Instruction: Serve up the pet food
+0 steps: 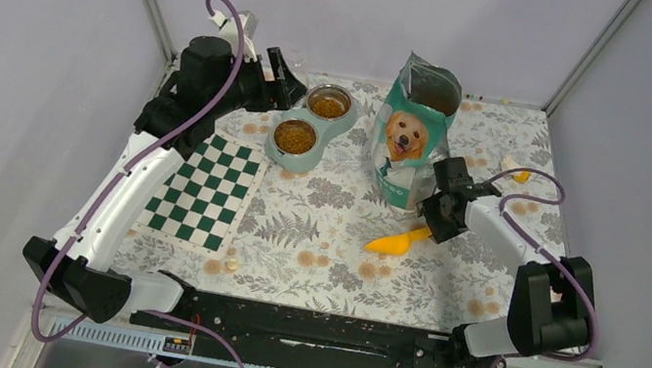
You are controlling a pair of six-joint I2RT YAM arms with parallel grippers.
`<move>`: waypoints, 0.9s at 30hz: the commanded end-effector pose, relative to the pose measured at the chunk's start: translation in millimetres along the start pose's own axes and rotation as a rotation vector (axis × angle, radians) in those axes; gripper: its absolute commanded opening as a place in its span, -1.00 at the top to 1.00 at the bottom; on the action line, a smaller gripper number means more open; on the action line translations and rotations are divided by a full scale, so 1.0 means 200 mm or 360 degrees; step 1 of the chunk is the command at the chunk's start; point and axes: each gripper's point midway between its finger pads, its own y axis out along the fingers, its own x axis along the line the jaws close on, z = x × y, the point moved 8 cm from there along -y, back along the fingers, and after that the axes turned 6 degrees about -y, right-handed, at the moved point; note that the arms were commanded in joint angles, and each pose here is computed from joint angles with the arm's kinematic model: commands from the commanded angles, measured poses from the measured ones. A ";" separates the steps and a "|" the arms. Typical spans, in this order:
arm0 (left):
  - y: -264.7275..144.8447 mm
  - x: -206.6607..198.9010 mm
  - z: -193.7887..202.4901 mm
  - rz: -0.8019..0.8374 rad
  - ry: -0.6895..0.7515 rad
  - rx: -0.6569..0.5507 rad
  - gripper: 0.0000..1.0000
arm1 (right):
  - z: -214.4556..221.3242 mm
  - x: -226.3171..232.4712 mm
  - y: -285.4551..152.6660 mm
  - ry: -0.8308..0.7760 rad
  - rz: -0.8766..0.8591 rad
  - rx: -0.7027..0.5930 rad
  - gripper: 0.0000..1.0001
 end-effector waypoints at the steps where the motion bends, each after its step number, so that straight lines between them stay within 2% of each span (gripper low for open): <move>1: -0.03 -0.01 -0.04 0.0024 0.0034 -0.0061 -0.58 | 0.00 0.00 0.05 0.0071 0.0068 0.0012 -0.20; 7: -0.02 0.01 -0.04 0.0005 0.0028 -0.0064 -0.58 | 0.05 -0.03 0.14 0.0064 0.0131 0.0073 -0.12; 9: -0.02 0.01 -0.05 0.0003 0.0028 -0.0070 -0.58 | 0.05 -0.02 0.16 0.0037 0.0127 0.0070 0.03; 16: -0.09 0.03 -0.11 -0.0082 0.0103 -0.0164 -0.60 | 0.09 -0.06 0.20 0.0044 0.0125 0.0125 0.07; 20: -0.09 0.02 -0.15 -0.0086 0.0109 -0.0175 -0.61 | 0.11 -0.05 0.23 0.0039 0.0132 0.0164 0.32; 24: -0.09 0.02 -0.17 -0.0089 0.0114 -0.0190 -0.61 | 0.11 -0.04 0.23 0.0019 0.0121 0.0177 0.85; 27: -0.09 0.02 -0.17 -0.0090 0.0113 -0.0190 -0.61 | 0.07 -0.03 0.17 -0.0009 0.0088 0.0111 1.00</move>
